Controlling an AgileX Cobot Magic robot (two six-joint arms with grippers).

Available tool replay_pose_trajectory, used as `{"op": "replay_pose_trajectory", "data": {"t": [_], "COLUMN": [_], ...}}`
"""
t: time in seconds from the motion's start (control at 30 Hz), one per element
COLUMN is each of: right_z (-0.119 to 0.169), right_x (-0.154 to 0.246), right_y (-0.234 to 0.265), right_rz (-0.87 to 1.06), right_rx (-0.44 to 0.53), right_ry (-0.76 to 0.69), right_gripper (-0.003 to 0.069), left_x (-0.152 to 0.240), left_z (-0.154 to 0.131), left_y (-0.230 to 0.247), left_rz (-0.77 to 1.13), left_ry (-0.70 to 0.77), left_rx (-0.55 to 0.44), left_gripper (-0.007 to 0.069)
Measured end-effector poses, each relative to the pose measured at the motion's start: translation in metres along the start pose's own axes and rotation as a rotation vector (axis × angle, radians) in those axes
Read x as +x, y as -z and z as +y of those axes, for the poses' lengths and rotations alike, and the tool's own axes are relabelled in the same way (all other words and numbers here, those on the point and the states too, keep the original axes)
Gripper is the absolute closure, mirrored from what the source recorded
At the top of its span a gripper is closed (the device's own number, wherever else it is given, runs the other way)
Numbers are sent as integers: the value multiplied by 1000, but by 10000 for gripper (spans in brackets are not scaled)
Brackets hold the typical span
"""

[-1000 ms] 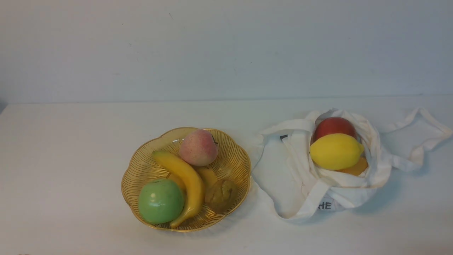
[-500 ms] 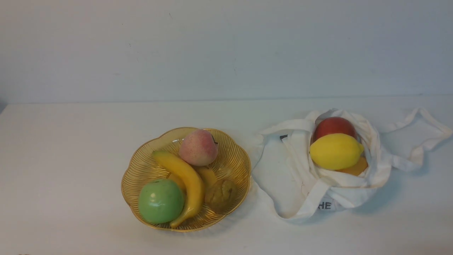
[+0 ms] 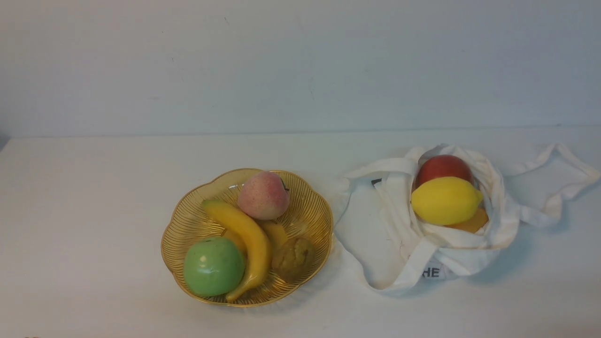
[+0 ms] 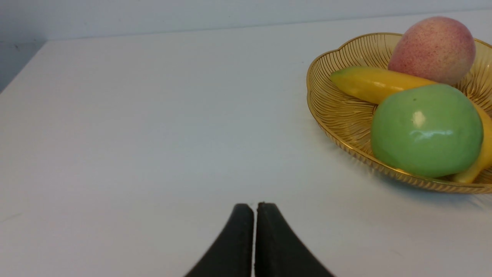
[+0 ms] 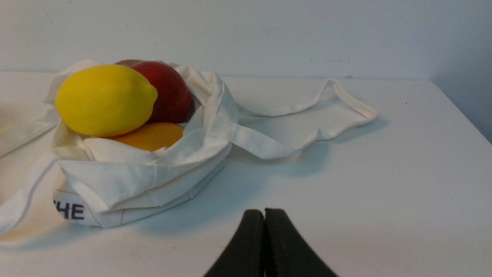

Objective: Take the fruit out of the cloth bag on the white table and place them on a plate.
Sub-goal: 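Reach into the cloth bag and grasp the lemon with the right gripper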

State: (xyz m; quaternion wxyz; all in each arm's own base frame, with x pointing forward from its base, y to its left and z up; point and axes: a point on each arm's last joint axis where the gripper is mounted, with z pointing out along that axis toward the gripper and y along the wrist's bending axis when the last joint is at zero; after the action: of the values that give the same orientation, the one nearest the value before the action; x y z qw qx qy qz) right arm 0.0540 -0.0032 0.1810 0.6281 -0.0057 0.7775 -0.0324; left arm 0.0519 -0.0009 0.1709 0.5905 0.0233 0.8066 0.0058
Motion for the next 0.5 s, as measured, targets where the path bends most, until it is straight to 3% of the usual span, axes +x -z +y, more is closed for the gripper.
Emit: {"op": "replay_pose_trajectory", "data": {"t": [0.27,0.3,0.33,0.37,0.43,0.5], "right_z": [1,2,2,2,2,0], "right_x": [-1,-2,-7,-7,-19,-24], "right_y": [0,-1,0,0,2,3], "right_rz": [-23,-48,-100,-100,-233,-293], "right_rx": [-7,-71,-29,-32,-62,-76], "right_ry": [-28,-63,-151,-160,-375,-500], "right_gripper": [673,673,673,673,673,673], "left_x": [0,0,0,0,0,0], "left_z": [0,0,0,0,0,0], "left_y": [0,0,0,0,0,0], "left_rz": [0,0,0,0,0,0], "left_ry": [0,0,0,0,0,0], "left_rx": [0,0,0,0,0,0], "left_gripper": [633,633,633,633,633,633]}}
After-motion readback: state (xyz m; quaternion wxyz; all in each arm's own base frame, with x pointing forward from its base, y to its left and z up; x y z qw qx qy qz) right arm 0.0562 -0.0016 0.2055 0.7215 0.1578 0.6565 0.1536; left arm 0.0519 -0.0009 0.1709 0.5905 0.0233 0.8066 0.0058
